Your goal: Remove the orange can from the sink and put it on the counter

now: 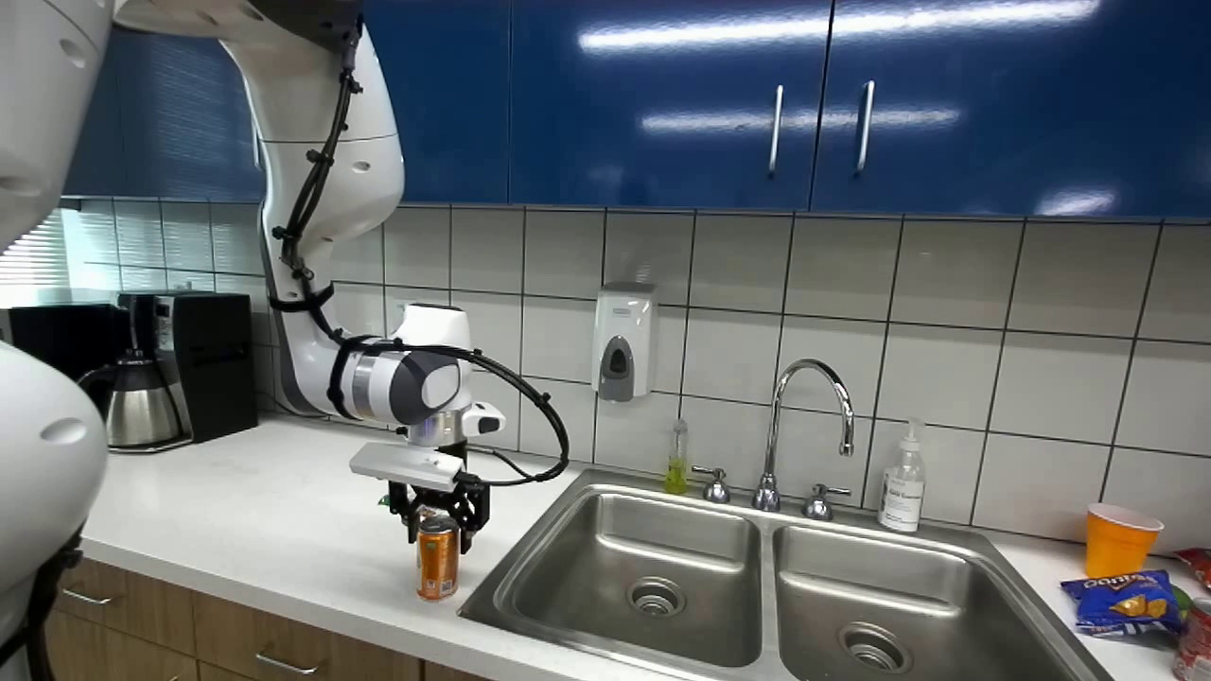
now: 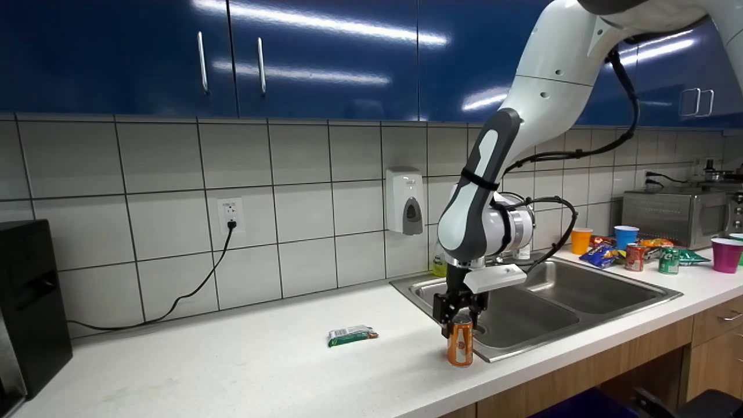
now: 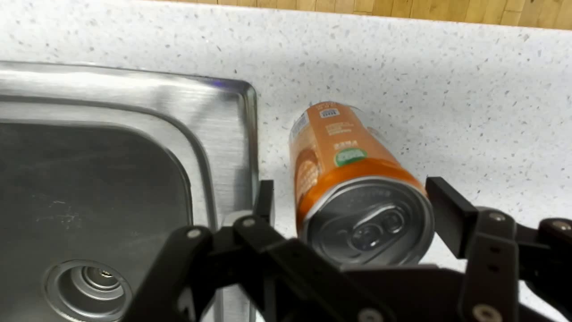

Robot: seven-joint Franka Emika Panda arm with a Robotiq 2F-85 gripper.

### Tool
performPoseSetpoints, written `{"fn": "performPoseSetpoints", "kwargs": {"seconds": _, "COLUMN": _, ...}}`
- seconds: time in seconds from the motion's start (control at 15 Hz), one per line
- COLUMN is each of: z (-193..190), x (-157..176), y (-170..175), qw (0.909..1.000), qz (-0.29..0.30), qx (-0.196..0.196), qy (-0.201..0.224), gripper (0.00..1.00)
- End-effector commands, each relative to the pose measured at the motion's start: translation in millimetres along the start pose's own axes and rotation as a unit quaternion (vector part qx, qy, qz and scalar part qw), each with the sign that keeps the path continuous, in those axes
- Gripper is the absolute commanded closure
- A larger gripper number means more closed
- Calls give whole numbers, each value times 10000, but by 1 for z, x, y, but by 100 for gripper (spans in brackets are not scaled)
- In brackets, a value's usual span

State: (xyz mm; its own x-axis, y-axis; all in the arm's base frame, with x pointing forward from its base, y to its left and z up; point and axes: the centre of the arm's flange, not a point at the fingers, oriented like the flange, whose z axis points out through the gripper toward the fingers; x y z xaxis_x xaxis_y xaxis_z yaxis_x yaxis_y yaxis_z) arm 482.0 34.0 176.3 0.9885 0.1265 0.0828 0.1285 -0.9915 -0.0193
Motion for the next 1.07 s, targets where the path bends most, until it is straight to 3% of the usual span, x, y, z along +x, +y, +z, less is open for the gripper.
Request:
{"fn": "performPoseSetpoints", "kwargs": {"seconds": 0.0, "z": 3, "x": 1, "y": 4, "qw": 10000, "qz": -65, "qx": -7, "qy": 32, "gripper": 0}}
{"fn": "performPoseSetpoints", "kwargs": {"seconds": 1.0, "z": -37, "x": -6, "y": -1, "qw": 10000, "qz": -85, "qx": -31, "qy": -32, "gripper": 0}}
